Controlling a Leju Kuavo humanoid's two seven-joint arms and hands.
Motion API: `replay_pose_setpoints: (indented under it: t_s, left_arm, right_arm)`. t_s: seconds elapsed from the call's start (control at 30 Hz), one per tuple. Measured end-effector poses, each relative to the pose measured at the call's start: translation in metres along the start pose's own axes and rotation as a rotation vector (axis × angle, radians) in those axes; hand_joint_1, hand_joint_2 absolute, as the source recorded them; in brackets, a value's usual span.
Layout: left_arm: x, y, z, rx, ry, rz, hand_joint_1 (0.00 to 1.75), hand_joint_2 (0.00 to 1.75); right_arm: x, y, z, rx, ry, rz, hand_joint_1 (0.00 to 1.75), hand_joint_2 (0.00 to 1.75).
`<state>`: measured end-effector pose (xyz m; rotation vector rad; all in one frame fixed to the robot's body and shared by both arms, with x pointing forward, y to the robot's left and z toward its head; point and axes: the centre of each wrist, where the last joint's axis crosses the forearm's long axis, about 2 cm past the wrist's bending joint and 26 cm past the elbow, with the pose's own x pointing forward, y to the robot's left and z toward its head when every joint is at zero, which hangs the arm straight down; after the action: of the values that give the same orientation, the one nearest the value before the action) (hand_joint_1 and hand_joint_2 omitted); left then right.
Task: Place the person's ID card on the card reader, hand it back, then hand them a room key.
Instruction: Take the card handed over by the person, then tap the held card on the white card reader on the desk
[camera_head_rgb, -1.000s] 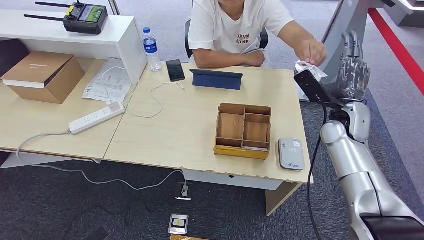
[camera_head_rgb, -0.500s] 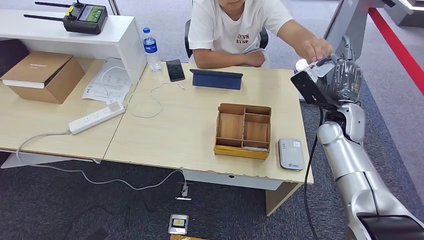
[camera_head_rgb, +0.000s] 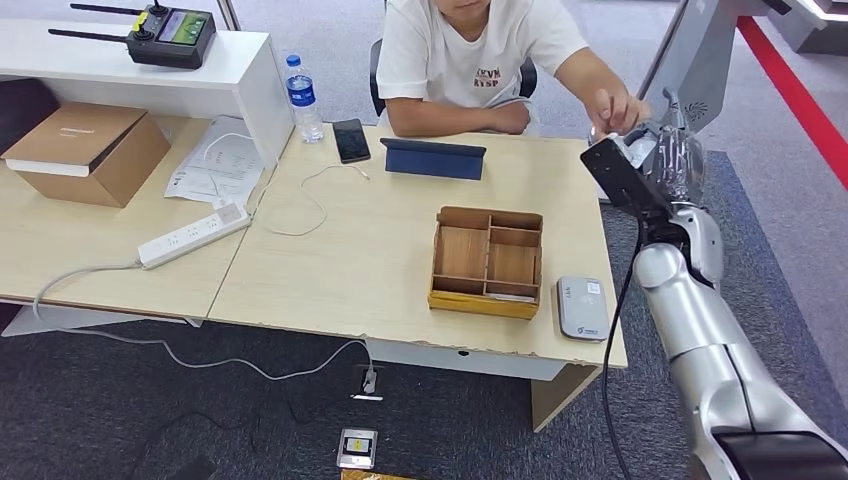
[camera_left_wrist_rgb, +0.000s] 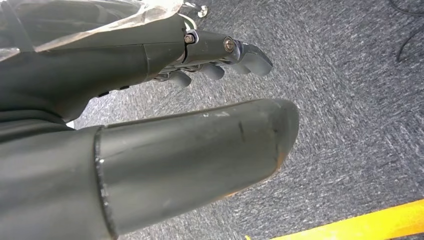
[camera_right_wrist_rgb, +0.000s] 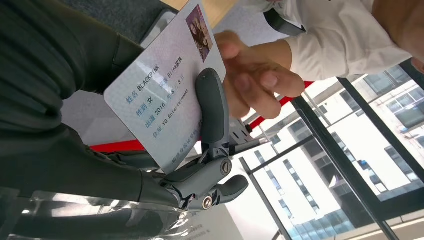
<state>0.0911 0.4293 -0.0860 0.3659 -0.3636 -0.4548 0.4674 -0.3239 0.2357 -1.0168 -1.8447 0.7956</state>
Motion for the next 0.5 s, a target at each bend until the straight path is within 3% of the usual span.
replay_pose_setpoints:
  t_s: [0.5]
  left_arm:
    - [-0.003,-0.002,0.001,0.022,0.036,0.026,0.0,0.0]
  right_arm:
    - [-0.062,0.026,0.082,0.148,0.249,-0.1,1.75,1.75]
